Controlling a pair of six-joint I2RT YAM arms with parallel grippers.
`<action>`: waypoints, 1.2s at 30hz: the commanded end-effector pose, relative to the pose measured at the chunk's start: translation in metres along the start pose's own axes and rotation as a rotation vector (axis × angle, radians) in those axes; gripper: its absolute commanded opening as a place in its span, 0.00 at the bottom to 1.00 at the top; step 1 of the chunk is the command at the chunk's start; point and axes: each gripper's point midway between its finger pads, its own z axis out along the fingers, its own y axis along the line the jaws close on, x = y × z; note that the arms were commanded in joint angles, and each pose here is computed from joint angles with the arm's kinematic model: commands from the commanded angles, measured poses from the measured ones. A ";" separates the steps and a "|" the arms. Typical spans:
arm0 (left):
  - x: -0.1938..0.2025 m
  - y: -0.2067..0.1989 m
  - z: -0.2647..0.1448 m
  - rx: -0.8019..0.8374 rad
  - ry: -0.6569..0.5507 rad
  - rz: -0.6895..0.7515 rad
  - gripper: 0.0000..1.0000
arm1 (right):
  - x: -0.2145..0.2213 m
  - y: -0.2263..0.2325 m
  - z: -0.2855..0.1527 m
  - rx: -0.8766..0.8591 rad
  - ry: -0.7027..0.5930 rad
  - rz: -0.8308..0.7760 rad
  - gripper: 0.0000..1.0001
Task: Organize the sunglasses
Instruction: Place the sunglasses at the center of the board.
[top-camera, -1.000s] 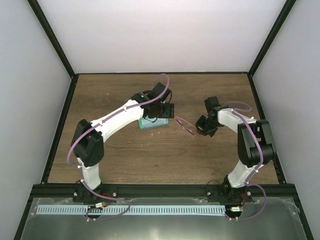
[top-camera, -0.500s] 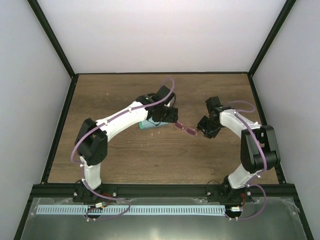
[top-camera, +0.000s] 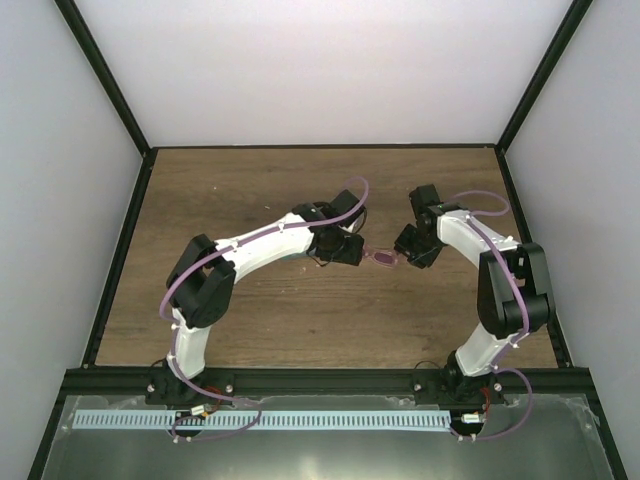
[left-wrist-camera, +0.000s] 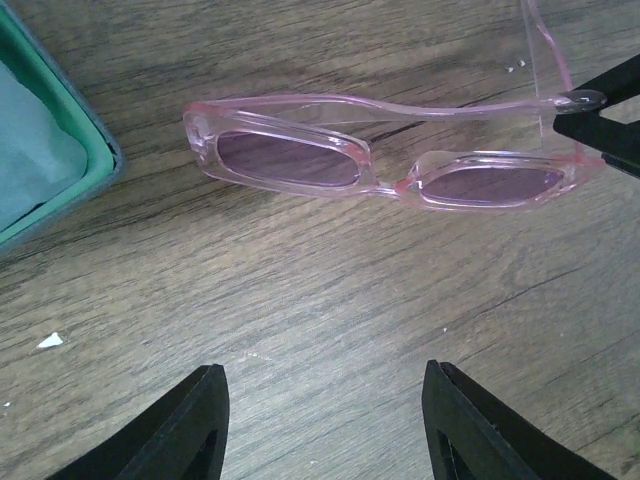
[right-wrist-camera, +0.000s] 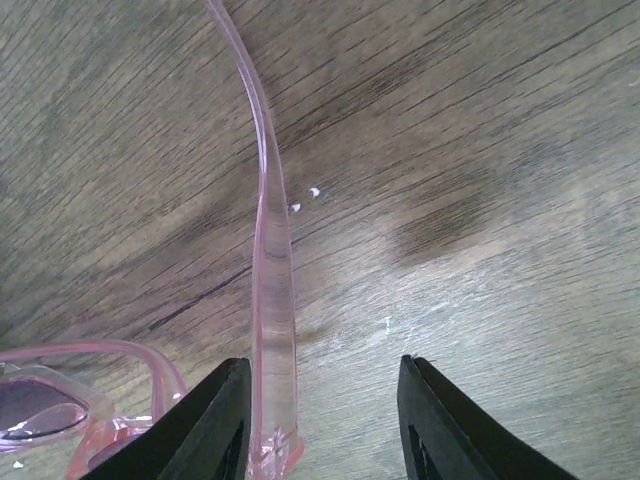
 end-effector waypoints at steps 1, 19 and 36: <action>0.001 0.002 0.003 -0.002 0.001 0.004 0.54 | 0.004 -0.003 -0.007 -0.016 -0.002 -0.046 0.41; -0.007 -0.007 0.009 0.025 0.002 -0.005 0.65 | 0.075 -0.021 -0.003 -0.212 0.135 -0.101 0.76; 0.007 -0.002 0.016 0.031 0.041 0.010 0.60 | 0.094 -0.020 0.008 -0.328 0.155 -0.162 0.07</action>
